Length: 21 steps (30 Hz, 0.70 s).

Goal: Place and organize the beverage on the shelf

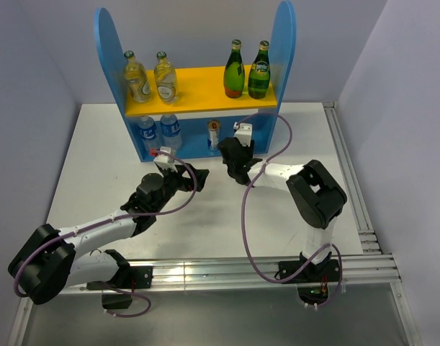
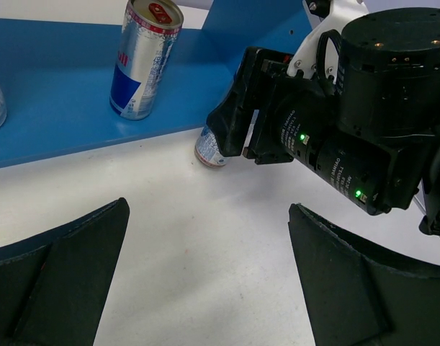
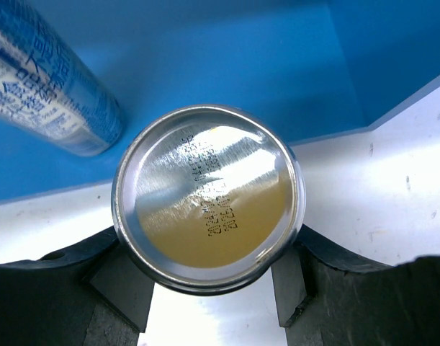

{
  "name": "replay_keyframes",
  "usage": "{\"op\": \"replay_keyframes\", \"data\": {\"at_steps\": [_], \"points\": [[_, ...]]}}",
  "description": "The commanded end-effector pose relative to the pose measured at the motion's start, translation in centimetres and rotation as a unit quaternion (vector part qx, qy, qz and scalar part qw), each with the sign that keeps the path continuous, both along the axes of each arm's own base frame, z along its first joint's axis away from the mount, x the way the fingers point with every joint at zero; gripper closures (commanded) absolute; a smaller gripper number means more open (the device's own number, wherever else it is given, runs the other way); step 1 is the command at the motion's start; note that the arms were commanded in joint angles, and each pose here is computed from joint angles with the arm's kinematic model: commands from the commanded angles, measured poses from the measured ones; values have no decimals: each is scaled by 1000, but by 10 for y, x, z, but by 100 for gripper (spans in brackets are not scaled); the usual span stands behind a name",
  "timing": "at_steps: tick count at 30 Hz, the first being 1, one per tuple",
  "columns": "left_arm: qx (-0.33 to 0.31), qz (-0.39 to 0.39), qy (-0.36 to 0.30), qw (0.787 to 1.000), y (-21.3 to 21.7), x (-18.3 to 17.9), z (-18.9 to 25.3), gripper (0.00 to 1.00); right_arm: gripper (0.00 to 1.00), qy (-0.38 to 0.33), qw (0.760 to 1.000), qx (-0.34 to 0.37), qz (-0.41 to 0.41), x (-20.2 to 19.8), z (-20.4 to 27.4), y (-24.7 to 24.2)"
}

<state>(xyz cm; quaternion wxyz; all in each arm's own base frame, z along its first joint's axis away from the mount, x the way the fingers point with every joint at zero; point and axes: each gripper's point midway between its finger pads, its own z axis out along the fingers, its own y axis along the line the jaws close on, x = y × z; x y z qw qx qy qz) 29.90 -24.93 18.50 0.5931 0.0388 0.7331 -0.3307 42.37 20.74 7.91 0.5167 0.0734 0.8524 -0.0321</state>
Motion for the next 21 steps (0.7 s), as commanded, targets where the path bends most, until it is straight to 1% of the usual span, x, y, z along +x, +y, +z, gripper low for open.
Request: {"op": "replay_keyframes", "data": {"at_steps": [1,5,9,13,14,19,20,21], "points": [[-18,-5,-17,1000,-4,0,11,1,100,-86,995,22,-40,29,50,-1],[-15,-1,-16,1000,-3,1,10,1,100,-99,994,16,-40,41,62,3],[-14,0,-17,1000,-2,1,11,1,100,-95,994,10,-45,55,59,1],[-11,1,-17,1000,-3,2,11,1,100,-103,993,27,-40,70,69,4],[-9,2,-16,1000,-3,3,10,1,100,-91,995,24,-41,73,61,1],[-9,4,-19,1000,-1,3,11,1,100,-79,996,34,-38,88,59,-1],[-7,4,-19,1000,-1,3,11,1,77,-74,996,36,-35,90,57,-1],[-7,4,-18,1000,-1,3,11,1,66,-67,996,37,-36,94,53,-3]]}}
